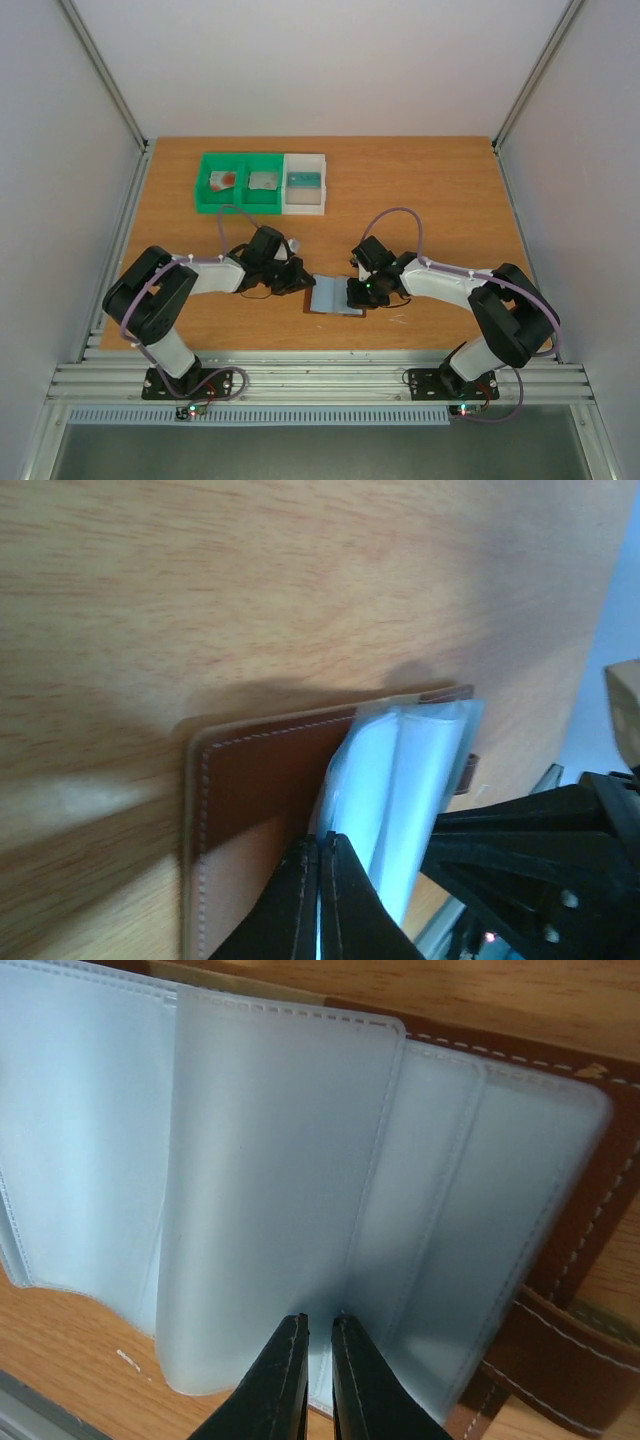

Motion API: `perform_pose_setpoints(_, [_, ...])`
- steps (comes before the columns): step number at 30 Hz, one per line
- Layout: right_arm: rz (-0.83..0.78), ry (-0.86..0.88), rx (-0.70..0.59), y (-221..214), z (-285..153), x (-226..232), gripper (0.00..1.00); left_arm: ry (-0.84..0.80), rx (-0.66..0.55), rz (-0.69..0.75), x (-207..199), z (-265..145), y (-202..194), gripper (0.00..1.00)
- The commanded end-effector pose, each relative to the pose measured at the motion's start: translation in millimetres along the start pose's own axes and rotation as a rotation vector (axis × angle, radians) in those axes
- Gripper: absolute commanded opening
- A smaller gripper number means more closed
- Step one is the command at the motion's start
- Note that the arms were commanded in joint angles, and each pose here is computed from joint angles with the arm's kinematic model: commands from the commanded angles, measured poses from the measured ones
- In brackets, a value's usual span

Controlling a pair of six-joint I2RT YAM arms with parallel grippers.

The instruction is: Take the credit cards out of the card holder

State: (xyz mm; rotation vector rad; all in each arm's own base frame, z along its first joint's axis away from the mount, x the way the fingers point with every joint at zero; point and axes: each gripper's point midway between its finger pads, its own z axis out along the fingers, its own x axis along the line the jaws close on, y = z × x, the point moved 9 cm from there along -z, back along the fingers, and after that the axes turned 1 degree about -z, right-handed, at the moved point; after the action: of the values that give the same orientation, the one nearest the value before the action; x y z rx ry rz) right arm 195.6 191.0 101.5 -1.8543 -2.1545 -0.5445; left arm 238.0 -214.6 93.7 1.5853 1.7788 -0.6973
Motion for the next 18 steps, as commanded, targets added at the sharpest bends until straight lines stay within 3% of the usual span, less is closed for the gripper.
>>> perform_pose_setpoints(1, [0.010, -0.008, 0.002, 0, 7, -4, 0.08, -0.153, -0.018, 0.018, -18, 1, 2, 0.00])
perform_pose_setpoints(8, [0.010, -0.010, -0.005, 0, 7, -4, 0.08, -0.247, 0.000, -0.005, -28, 10, 0, 0.00])
perform_pose_setpoints(18, [0.002, -0.006, -0.033, 1, -2, -1, 0.09, -0.102, -0.055, 0.019, -25, -1, -1, 0.00])
